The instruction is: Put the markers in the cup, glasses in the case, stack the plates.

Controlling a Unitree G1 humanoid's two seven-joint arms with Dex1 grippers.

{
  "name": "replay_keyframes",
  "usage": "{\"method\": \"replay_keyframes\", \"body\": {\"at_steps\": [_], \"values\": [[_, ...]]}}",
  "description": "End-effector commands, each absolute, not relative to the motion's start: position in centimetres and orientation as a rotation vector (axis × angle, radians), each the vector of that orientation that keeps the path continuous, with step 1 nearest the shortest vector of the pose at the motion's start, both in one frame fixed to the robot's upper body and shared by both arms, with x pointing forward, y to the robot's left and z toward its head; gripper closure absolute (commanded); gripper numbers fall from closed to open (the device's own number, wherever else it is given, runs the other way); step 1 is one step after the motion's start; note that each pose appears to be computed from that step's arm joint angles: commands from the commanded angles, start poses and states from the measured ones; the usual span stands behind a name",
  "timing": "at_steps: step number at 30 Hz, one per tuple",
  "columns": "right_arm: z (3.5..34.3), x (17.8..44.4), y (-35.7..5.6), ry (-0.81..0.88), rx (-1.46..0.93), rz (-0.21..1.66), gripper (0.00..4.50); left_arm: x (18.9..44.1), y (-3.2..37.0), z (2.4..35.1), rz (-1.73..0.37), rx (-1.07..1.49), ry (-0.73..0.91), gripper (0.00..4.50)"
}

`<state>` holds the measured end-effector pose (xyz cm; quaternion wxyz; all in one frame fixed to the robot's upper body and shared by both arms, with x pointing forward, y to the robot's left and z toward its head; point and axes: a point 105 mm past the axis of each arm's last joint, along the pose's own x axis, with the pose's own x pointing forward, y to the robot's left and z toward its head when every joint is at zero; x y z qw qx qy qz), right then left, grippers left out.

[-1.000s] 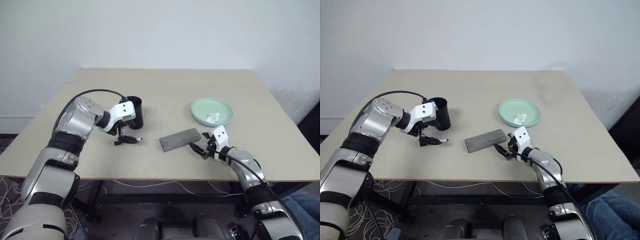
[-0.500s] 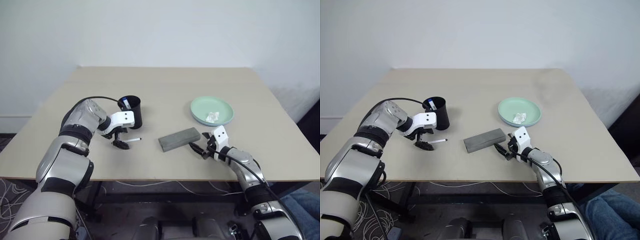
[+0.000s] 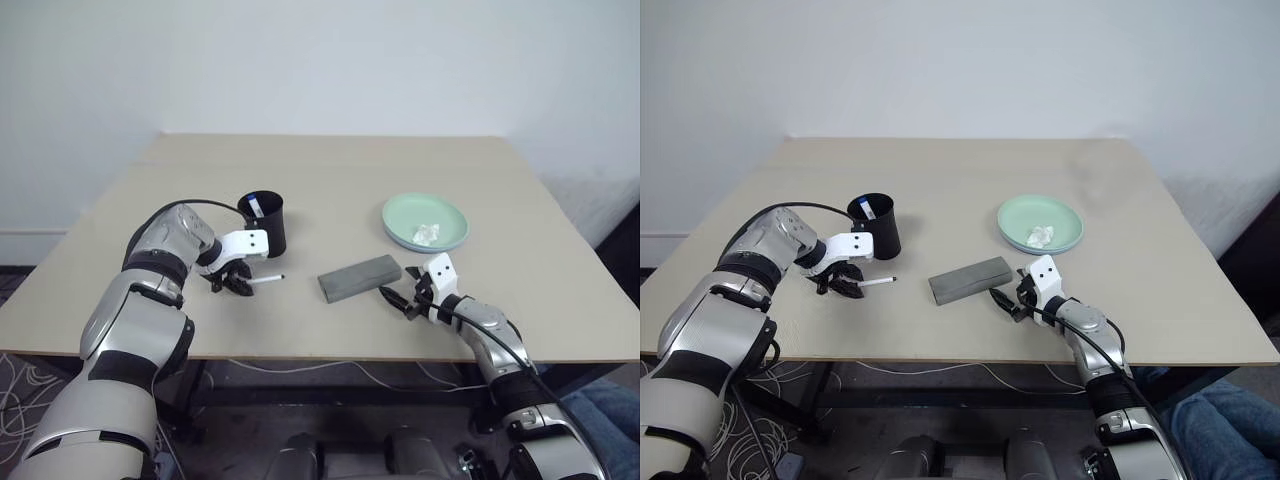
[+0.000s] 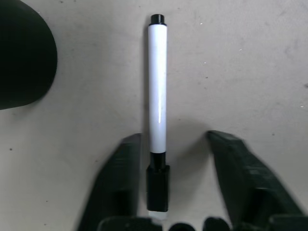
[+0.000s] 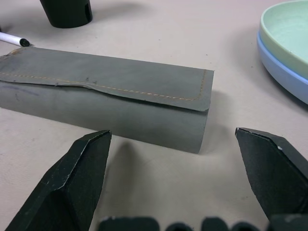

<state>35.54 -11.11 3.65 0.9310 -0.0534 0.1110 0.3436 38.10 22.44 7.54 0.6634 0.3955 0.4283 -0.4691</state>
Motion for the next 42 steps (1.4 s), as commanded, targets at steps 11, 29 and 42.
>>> {"method": "replay_keyframes", "body": {"at_steps": [11, 29, 42], "values": [[5.7, 36.2, -10.9, 0.149, -0.132, 0.707, 0.00, 38.9, 21.4, 9.3, -1.073, 0.853, 0.861, 4.45], [5.8, 36.3, -11.0, 0.156, -0.147, 0.722, 0.00, 42.3, 12.8, 21.1, -0.966, 0.338, -0.032, 4.45], [5.8, 36.3, -11.1, 0.160, -0.153, 0.725, 0.00, 45.1, 16.8, 23.6, -0.519, 0.373, -0.236, 4.45]]}}
